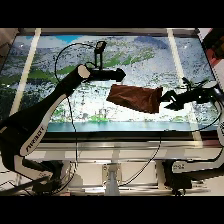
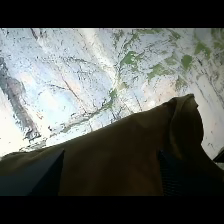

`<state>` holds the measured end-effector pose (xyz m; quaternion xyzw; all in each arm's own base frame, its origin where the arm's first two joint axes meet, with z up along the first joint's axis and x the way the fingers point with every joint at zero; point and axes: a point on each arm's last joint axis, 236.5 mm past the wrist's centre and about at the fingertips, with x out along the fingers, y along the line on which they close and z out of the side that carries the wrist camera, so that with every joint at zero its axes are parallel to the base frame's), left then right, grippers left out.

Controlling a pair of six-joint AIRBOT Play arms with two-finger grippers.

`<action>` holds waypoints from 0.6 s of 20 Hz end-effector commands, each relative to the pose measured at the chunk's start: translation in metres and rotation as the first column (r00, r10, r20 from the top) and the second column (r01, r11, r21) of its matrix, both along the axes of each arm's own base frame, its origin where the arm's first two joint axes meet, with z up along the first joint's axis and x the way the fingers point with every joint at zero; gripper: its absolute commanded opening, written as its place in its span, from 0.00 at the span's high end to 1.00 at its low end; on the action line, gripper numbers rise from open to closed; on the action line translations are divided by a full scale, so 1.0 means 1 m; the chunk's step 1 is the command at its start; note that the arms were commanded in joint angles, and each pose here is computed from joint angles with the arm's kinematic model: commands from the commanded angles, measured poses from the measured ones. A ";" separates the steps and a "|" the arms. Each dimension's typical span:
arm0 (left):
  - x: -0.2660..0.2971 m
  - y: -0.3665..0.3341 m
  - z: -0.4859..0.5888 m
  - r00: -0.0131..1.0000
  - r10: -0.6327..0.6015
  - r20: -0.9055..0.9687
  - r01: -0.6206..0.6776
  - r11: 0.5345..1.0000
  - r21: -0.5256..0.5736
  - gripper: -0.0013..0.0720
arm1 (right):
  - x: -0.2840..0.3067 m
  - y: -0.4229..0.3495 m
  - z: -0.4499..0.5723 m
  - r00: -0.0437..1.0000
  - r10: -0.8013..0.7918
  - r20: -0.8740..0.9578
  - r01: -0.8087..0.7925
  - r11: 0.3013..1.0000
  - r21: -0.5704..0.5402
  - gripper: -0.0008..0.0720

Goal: Fold the clothes and pants, and hang the long-sleeved shirts on hangers.

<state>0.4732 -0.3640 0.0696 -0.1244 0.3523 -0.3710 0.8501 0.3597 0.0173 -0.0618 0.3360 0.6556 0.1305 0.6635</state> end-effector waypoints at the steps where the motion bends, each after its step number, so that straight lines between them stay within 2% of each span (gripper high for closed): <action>1: -0.001 0.001 -0.004 1.000 -0.007 -0.015 0.007 1.000 0.005 0.10 | 0.022 0.039 -0.020 0.996 0.014 0.083 -0.009 0.998 -0.059 0.03; 3: -0.001 0.001 -0.005 1.000 -0.007 -0.016 0.007 1.000 0.005 0.10 | 0.039 0.045 -0.025 0.993 -0.034 0.113 0.047 0.993 -0.112 0.04; 6: -0.005 0.000 -0.006 0.999 -0.020 -0.027 0.020 1.000 0.009 0.10 | 0.051 0.028 -0.031 0.978 -0.191 0.089 0.203 0.967 -0.153 0.04; 12: -0.007 0.000 -0.008 0.999 -0.029 -0.035 0.030 0.999 0.011 0.10 | 0.026 0.003 -0.035 0.965 -0.257 -0.045 0.248 0.958 -0.147 0.04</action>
